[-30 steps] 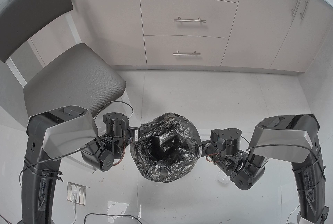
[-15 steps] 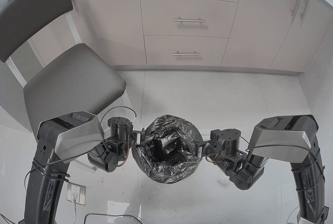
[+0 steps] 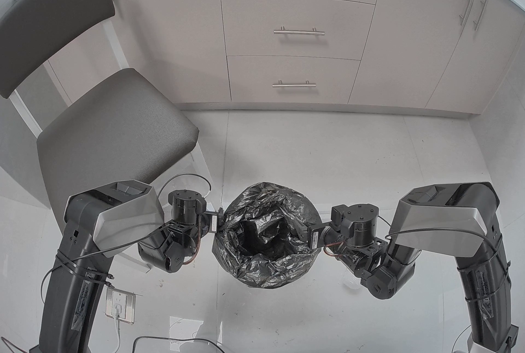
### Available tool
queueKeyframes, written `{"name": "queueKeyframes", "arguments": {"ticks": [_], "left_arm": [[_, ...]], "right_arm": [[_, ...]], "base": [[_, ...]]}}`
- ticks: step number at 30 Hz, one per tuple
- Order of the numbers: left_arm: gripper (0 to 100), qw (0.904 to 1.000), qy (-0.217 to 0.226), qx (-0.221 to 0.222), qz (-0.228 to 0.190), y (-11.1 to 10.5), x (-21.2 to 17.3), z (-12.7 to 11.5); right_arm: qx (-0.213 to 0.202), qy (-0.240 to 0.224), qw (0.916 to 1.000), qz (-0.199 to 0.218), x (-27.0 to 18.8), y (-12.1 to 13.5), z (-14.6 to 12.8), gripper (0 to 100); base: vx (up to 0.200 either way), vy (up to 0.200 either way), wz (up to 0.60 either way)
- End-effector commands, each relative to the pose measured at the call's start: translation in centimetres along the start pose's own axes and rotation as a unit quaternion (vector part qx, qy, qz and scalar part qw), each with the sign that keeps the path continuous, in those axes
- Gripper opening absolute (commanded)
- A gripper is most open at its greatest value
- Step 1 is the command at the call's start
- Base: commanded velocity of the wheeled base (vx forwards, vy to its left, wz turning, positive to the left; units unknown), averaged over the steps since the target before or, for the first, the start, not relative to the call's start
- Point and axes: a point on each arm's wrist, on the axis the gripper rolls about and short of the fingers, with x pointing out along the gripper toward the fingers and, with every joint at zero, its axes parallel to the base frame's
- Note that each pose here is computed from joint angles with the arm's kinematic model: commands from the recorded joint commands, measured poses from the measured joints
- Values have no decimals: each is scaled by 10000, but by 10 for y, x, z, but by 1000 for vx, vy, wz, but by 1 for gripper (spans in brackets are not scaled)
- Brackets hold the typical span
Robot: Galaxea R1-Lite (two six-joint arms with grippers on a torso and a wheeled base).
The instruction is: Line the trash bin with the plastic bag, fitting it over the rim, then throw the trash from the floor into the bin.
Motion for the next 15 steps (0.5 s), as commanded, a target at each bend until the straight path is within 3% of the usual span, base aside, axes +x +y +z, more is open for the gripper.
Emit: {"name": "queueKeyframes", "arguments": {"ticks": [1,4,6,10,15], "left_arm": [[100,10000,31,-28,7,0,0,-2],[100,9999,15,-161,-15,-1,-5,3],[100,9986,-156,-497,-122,-4,-28,29],[100,9968,-298,-679,-307,-11,-56,51],[100,9943,-396,-798,-586,-29,-76,62]], "right_arm": [[6,-8,10000,-1,-1,0,1,100],[23,-75,10000,7,-4,0,7,100],[72,-228,9997,35,-11,-1,25,100],[65,-368,9991,189,-9,2,40,100],[7,-264,9995,191,3,7,44,100]], "base": [[0,0,0],[0,0,0],[0,0,0],[0,0,0],[0,0,0]]}}
